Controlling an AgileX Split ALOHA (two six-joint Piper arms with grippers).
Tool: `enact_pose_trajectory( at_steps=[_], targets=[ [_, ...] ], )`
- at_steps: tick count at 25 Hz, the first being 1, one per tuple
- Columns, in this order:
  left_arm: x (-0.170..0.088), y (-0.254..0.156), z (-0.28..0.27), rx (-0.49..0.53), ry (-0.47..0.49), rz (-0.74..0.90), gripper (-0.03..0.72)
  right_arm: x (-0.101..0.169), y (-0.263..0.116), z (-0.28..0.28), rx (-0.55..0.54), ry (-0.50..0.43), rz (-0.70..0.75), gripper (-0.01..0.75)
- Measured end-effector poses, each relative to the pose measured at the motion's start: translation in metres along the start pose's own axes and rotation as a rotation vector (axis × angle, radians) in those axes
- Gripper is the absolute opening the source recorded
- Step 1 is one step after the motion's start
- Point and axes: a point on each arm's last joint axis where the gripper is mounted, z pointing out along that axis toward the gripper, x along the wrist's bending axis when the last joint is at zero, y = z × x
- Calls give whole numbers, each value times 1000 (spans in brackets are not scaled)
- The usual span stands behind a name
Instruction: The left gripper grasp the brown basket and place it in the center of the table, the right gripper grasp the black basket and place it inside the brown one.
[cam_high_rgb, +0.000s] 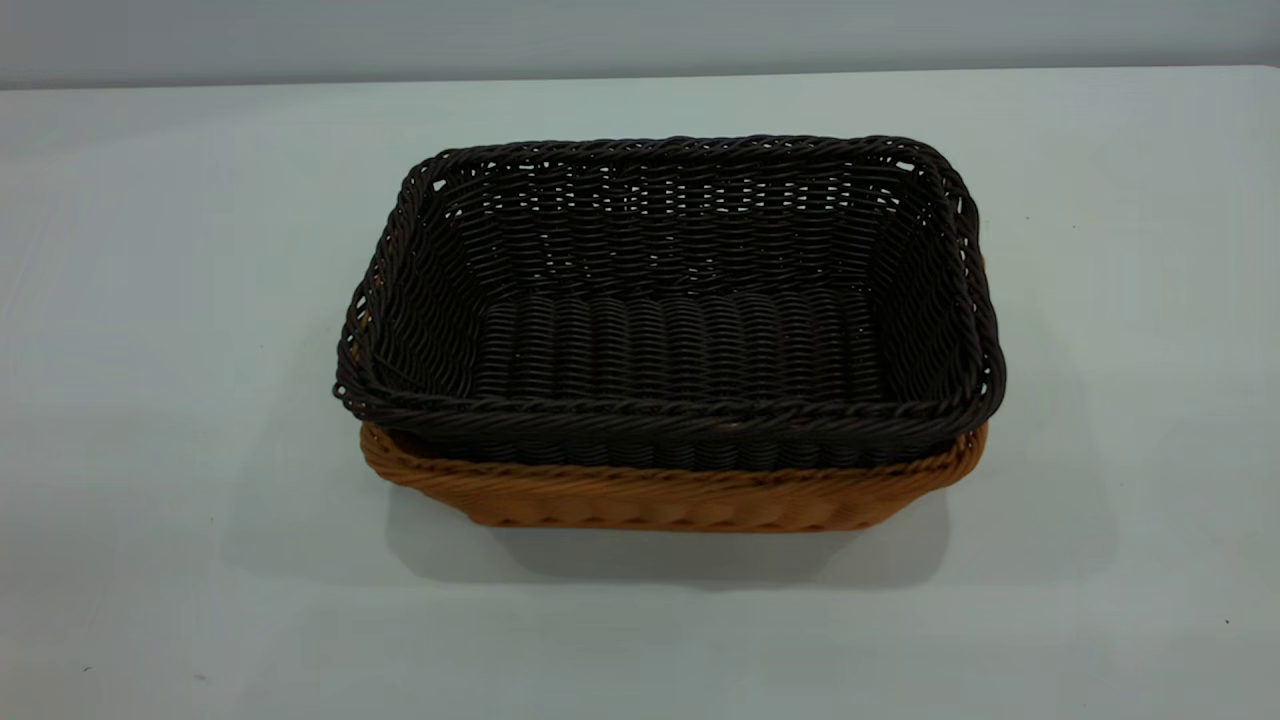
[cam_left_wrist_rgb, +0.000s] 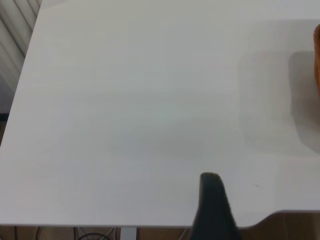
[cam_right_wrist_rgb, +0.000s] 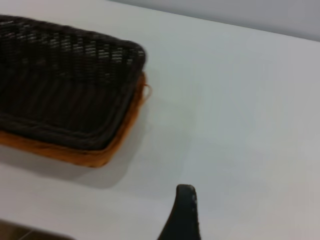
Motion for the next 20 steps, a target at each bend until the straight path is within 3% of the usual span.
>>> enact_pose_trajectory(
  at_steps=[8, 20],
  targets=[
    [0, 0, 0, 0, 0, 0, 466, -8, -2, 1, 18, -160, 151, 593],
    [0, 0, 0, 0, 0, 0, 466, -10, -2, 1, 17, -188, 197, 593]
  ],
)
